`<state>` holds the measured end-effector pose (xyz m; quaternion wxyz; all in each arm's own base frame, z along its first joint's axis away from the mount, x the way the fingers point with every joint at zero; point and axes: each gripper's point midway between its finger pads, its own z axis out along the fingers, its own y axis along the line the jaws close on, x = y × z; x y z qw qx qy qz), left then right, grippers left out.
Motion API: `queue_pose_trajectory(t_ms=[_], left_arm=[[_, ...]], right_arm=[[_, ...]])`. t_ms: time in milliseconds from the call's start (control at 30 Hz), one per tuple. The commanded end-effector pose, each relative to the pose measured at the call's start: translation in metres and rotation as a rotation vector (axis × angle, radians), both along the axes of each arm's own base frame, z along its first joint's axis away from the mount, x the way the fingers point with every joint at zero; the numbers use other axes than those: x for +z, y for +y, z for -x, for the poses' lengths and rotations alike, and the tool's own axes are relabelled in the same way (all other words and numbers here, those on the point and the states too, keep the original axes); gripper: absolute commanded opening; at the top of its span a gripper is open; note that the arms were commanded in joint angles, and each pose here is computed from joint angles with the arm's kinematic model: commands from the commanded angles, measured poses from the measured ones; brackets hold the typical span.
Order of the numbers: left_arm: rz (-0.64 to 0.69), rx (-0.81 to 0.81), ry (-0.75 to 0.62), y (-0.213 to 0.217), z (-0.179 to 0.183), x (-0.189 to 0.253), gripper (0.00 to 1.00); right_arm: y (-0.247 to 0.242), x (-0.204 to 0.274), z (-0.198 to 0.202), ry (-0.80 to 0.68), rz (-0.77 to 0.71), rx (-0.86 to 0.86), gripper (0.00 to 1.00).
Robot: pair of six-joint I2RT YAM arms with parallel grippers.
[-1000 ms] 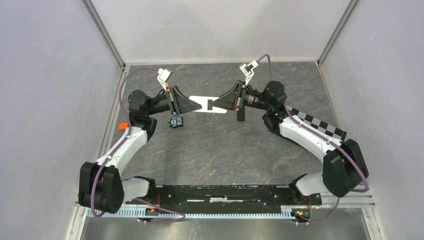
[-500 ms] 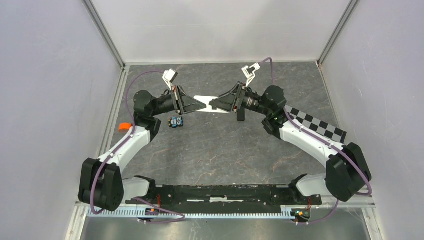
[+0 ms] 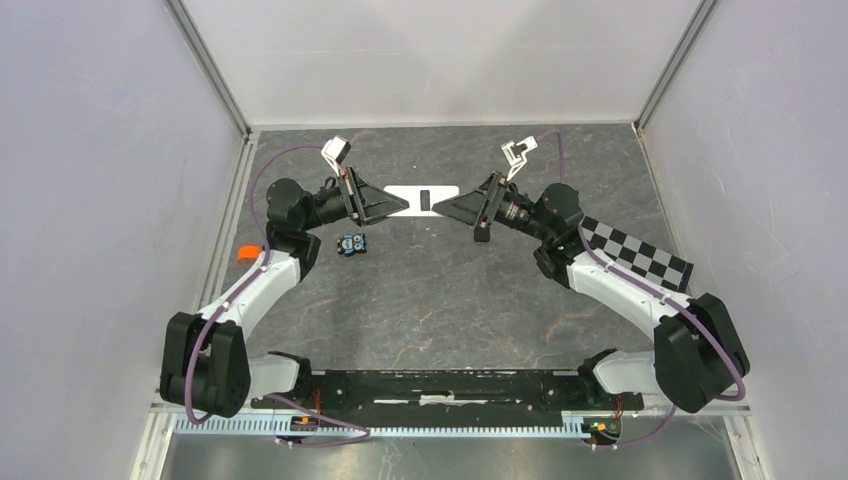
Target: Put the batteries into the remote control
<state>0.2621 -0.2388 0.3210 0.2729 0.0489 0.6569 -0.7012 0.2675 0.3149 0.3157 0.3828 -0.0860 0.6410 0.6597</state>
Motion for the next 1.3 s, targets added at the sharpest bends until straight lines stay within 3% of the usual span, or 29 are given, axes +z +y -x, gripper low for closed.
queue_pose_trajectory(t_ms=[0, 167, 400, 600, 767, 1100, 1267], left_arm=[[0.02, -0.015, -0.018, 0.003, 0.001, 0.011, 0.02], [0.025, -0.026, -0.032, 0.007, 0.002, 0.016, 0.02], [0.052, -0.042, -0.036, 0.007, 0.002, 0.024, 0.02], [0.096, -0.053, -0.041, 0.008, 0.002, 0.036, 0.02], [0.111, -0.062, -0.069, 0.009, 0.004, 0.044, 0.02], [0.07, -0.141, -0.218, -0.006, 0.026, 0.043, 0.02], [-0.007, -0.092, -0.202, -0.006, 0.016, 0.03, 0.02]], right_arm=[[-0.015, 0.023, 0.0, -0.047, -0.063, -0.037, 0.78], [-0.023, 0.025, -0.007, -0.038, -0.077, -0.061, 0.75], [-0.02, 0.018, -0.01, 0.001, -0.087, -0.028, 0.39], [-0.019, 0.007, -0.012, 0.009, -0.06, -0.02, 0.24], [-0.019, 0.005, -0.012, 0.018, -0.064, -0.007, 0.22], [0.015, -0.018, -0.008, 0.061, 0.062, 0.061, 0.2], [0.016, -0.012, -0.009, -0.007, 0.059, 0.056, 0.1]])
